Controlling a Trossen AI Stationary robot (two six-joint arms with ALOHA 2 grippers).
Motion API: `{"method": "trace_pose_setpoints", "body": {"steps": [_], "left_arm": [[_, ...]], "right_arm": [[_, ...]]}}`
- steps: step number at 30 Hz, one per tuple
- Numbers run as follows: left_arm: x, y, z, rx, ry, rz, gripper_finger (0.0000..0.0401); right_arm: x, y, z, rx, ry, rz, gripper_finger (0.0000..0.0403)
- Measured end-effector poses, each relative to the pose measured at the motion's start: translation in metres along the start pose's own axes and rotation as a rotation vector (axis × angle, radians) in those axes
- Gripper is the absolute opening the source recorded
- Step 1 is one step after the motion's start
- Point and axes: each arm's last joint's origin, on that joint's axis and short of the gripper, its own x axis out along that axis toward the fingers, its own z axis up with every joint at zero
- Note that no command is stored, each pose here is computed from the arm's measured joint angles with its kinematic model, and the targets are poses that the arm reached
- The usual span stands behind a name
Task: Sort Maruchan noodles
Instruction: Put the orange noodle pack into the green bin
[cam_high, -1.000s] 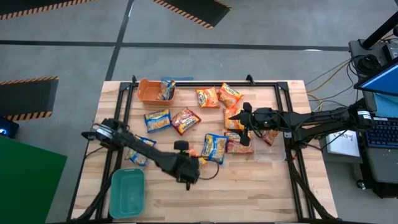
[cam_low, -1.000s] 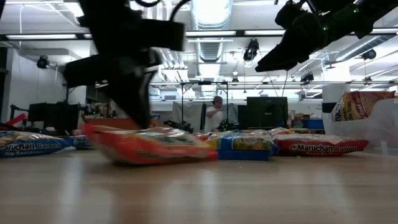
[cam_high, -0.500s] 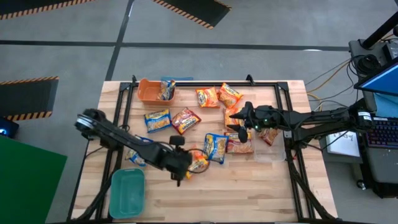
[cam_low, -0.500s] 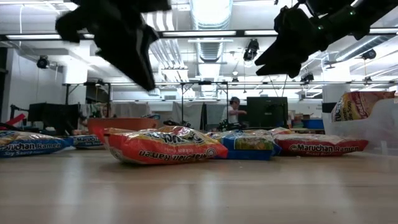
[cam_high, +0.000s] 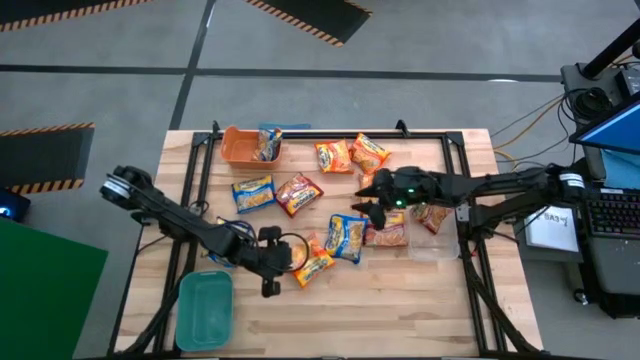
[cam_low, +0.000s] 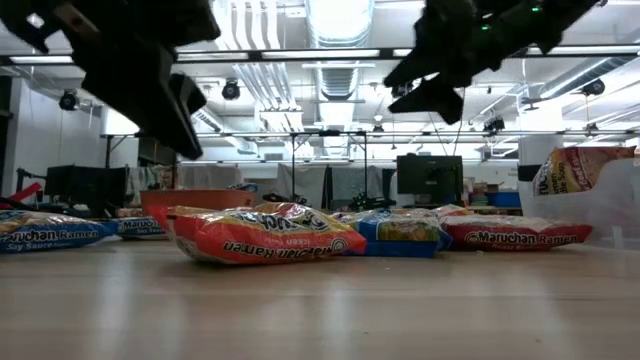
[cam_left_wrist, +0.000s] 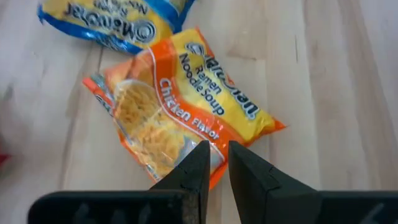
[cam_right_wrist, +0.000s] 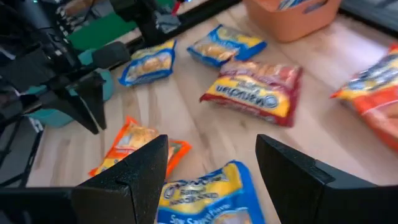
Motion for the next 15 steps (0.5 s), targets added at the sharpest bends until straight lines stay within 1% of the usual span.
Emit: {"method": "trace_pose_setpoints", "body": {"steps": [3,10,15], "left_arm": [[0.008,-0.001,-0.004,-0.001,-0.006,-0.003,0.004],[0.015,-0.005,-0.01,0.023,0.016,0.003,0.004],[0.02,-0.011,-0.011,0.034,-0.005,-0.007,0.004]], "right_arm": [[0.018,0.002,0.002,0.014,0.085,0.025,0.0231],[0.058,0.012,0.007,0.074,0.269,0.116,0.0231],[0.08,0.022,0.006,0.083,0.385,0.117,0.0231]]}}
